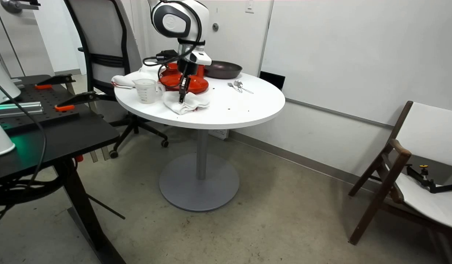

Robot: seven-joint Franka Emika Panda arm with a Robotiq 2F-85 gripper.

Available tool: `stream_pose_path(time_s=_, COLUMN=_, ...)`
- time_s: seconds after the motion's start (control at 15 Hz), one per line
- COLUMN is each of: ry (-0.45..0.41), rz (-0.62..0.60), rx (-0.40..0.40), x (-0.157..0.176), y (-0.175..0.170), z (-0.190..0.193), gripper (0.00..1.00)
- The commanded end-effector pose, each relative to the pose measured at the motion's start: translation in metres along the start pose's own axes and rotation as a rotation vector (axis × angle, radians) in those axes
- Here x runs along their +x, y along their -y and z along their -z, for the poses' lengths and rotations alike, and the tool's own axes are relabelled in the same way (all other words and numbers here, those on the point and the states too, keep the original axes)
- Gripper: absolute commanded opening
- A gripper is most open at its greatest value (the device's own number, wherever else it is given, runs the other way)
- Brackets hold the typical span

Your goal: Use the towel on the right to wipe the countertop

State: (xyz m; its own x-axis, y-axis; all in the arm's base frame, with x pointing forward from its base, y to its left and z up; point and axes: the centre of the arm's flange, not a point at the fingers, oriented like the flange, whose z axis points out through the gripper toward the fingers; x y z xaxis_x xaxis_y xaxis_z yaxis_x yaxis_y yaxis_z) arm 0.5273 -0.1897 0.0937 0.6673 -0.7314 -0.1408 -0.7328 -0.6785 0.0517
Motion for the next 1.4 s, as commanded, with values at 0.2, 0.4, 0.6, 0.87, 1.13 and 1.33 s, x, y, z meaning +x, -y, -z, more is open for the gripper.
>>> stream_pose_path(time_s=0.2, ry=-0.063, rz=-0.006, rx=0.049, x=0.019, y=0.019, z=0.011, gripper=0.01)
stream_pose_path(time_s=0.4, ry=-0.079, rz=-0.009, rx=0.067, x=0.036, y=0.032, z=0.013, gripper=0.01)
stream_pose_path(time_s=0.6, ry=-0.105, rz=-0.008, rx=0.072, x=0.051, y=0.042, z=0.018, gripper=0.01)
stream_pose_path(time_s=0.87, ry=-0.127, rz=-0.007, rx=0.080, x=0.067, y=0.055, z=0.016, gripper=0.01)
stream_pose_path(time_s=1.13, ry=-0.149, rz=0.018, rx=0.105, x=0.081, y=0.074, z=0.012, gripper=0.01)
stream_pose_path(time_s=1.33, ry=-0.162, rz=0.007, rx=0.161, x=0.095, y=0.083, z=0.009, gripper=0.01)
